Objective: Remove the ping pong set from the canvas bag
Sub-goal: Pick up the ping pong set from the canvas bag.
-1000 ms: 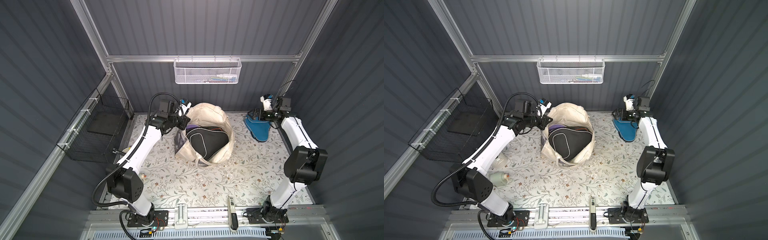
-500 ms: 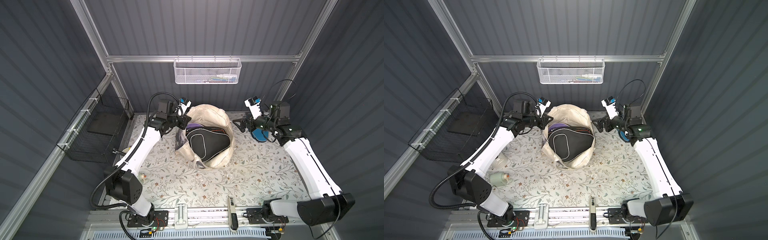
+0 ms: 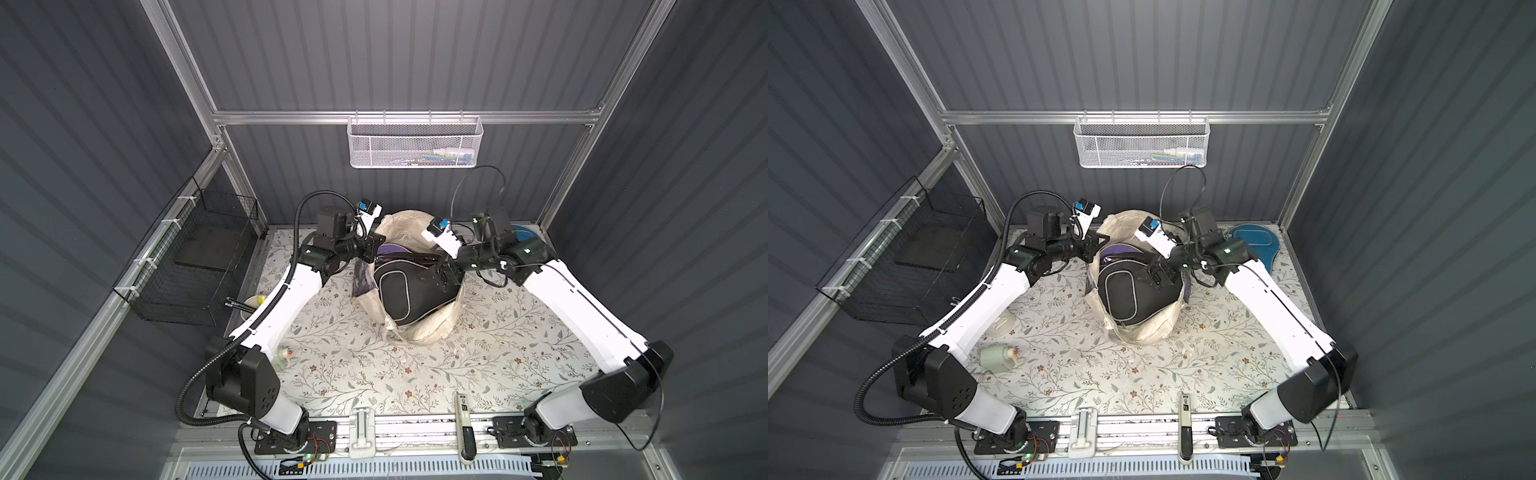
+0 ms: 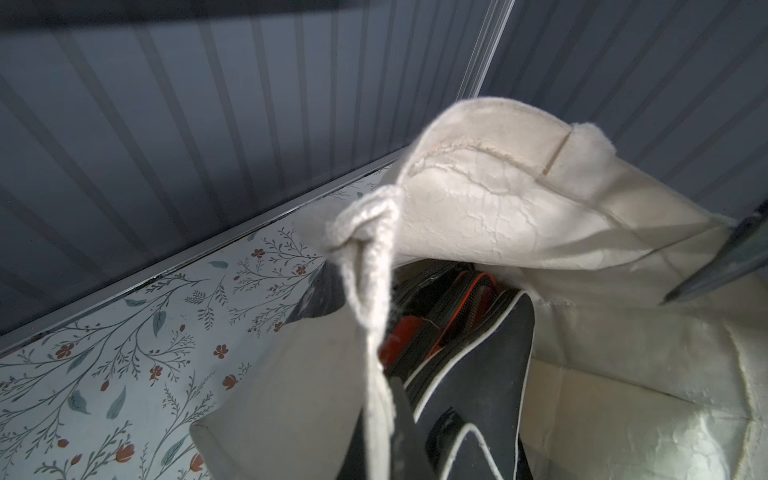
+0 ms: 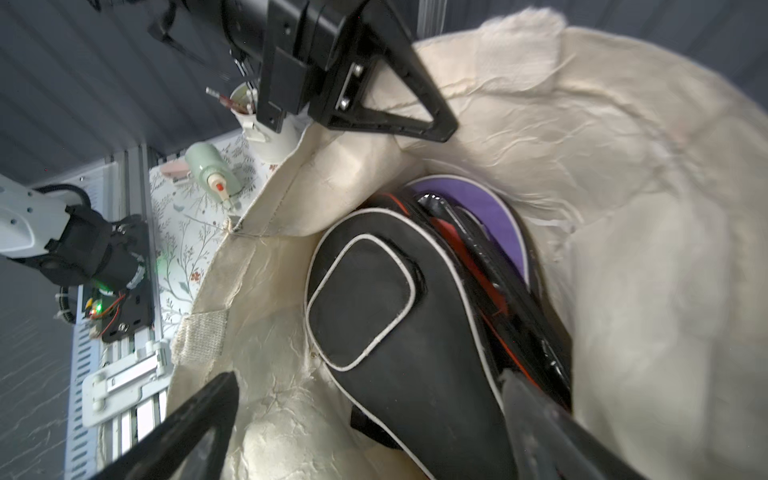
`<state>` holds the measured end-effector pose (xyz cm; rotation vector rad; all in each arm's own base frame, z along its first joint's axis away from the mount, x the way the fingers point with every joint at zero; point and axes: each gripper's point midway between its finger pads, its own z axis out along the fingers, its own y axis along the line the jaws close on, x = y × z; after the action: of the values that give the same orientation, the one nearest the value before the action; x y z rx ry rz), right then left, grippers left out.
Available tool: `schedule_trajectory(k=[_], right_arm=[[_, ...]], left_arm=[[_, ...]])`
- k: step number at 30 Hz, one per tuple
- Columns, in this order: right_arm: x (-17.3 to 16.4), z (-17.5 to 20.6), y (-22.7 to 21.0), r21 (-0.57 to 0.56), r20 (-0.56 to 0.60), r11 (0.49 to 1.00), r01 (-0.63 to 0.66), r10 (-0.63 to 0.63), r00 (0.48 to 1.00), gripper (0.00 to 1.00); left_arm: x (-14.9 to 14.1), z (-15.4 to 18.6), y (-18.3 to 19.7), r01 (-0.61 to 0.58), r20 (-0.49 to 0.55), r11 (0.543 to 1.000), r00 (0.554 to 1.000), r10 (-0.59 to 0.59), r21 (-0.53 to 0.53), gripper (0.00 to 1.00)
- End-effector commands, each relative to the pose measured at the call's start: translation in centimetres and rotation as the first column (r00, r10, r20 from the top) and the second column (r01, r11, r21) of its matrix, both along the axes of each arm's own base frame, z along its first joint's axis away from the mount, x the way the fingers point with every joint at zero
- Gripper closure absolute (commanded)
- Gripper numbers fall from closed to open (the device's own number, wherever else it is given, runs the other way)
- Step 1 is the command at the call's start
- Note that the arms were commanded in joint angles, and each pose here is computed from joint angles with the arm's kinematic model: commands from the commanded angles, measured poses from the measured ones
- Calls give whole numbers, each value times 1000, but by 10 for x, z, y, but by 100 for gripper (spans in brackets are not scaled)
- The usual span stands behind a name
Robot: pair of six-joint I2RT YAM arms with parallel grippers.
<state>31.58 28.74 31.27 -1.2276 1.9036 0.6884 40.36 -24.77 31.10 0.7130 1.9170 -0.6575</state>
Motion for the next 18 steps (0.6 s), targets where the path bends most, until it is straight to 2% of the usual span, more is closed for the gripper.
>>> schedule_trajectory(k=[1,5,6,9,18], right_arm=[[3,-14,12,-37,-51,997,-61,60,997,1],[15,-36,23,-88,-79,991,-106,99,992,1],[17,-42,25,-103,-88,988,-116,107,990,1],[20,-51,30,-120,-113,984,-131,118,987,1],[45,-87,33,-203,-130,976,-83,57,990,1]], left_arm=[[-16,65,-3,46,181,995,983,-28,-94,100],[-23,69,1,40,189,995,982,-22,-94,100],[-25,55,2,39,162,996,986,-25,-82,100],[-28,52,3,38,156,996,987,-25,-81,100],[-25,40,1,40,132,996,991,-30,-76,100]])
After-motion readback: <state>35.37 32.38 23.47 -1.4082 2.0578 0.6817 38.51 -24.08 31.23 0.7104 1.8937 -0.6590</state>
